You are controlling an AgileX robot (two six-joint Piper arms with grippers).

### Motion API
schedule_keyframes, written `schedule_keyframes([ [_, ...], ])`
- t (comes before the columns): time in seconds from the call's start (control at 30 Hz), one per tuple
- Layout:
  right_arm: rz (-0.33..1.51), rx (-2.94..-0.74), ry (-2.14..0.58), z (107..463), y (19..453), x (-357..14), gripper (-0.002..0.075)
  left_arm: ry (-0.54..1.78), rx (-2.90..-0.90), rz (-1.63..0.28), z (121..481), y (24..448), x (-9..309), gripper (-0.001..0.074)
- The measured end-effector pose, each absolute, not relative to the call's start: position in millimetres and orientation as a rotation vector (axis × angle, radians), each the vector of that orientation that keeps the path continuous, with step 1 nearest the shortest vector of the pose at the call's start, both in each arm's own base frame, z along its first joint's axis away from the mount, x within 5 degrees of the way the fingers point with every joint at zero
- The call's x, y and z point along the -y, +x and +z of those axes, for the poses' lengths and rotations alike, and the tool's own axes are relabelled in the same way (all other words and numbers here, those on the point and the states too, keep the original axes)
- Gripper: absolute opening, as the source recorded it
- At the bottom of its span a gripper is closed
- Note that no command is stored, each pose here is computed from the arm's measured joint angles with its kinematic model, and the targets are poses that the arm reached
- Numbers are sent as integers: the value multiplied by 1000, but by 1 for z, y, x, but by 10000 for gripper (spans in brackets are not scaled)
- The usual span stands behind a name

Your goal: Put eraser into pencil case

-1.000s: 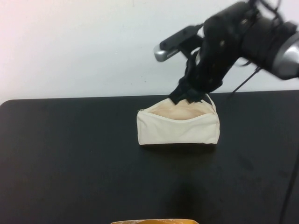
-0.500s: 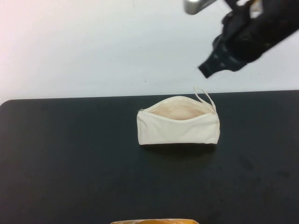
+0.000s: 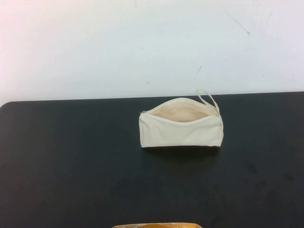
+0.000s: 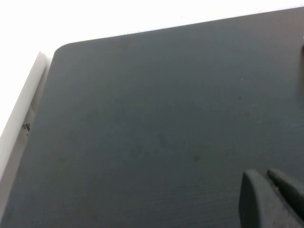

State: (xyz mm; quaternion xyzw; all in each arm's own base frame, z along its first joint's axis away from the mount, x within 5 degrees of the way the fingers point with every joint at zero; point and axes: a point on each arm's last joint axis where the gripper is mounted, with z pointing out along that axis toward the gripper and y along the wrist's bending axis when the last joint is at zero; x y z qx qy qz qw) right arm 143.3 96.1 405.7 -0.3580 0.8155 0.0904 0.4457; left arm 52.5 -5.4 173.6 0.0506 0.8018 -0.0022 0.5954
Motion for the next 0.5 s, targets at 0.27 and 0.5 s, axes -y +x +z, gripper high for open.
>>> schedule_keyframes([
  [0.27,211,-1843,-821,368,68,-45,-1,118,-1862,-5,174,52,5,-1],
  [0.5,137,-1621,-700,330,50,-25,-1,118,-1862,-5,174,52,5,-1],
])
